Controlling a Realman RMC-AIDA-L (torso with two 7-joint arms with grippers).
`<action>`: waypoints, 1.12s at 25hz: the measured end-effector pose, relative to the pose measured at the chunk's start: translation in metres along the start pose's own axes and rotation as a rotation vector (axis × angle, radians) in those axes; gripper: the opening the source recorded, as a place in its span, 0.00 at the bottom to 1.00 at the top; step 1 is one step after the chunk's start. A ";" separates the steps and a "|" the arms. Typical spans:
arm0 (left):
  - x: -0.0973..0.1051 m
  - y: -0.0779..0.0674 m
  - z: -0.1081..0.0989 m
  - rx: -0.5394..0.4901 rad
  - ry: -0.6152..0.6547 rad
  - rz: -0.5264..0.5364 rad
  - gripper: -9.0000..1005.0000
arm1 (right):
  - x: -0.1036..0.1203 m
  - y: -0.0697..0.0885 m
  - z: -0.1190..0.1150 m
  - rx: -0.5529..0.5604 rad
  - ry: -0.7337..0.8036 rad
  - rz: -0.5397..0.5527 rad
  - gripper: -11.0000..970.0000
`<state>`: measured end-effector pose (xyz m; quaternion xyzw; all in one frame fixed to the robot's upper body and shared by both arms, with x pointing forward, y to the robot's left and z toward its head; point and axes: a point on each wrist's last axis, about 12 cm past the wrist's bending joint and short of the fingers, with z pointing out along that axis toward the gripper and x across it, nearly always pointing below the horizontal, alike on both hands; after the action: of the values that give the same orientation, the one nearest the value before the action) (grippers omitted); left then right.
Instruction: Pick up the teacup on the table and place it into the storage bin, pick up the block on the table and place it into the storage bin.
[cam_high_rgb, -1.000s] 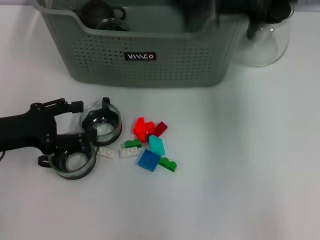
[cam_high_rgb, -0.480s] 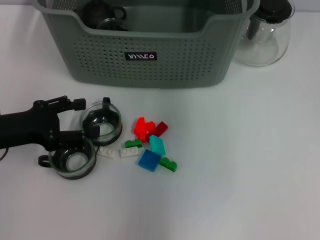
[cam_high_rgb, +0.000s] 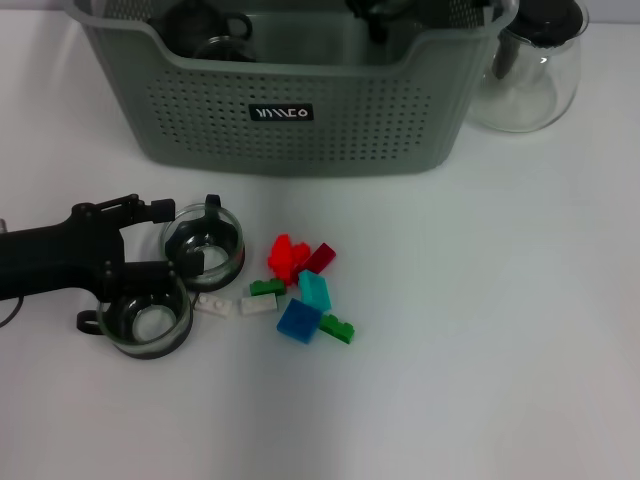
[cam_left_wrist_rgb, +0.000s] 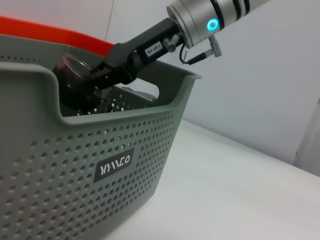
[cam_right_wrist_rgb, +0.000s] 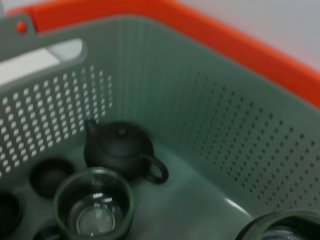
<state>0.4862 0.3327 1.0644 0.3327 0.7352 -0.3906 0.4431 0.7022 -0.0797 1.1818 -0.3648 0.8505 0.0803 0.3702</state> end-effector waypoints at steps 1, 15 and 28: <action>0.000 0.000 0.000 -0.003 0.003 0.000 0.89 | 0.002 0.000 0.001 0.000 0.007 0.002 0.07; 0.001 0.001 0.001 -0.005 0.007 -0.001 0.89 | 0.011 -0.001 0.001 -0.013 0.038 0.027 0.08; 0.000 0.001 0.000 -0.010 0.002 0.000 0.89 | 0.000 -0.040 -0.087 -0.100 -0.573 0.186 0.43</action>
<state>0.4874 0.3332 1.0639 0.3308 0.7376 -0.3866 0.4439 0.6799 -0.1444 1.2490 -0.2655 0.7363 0.2553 0.5676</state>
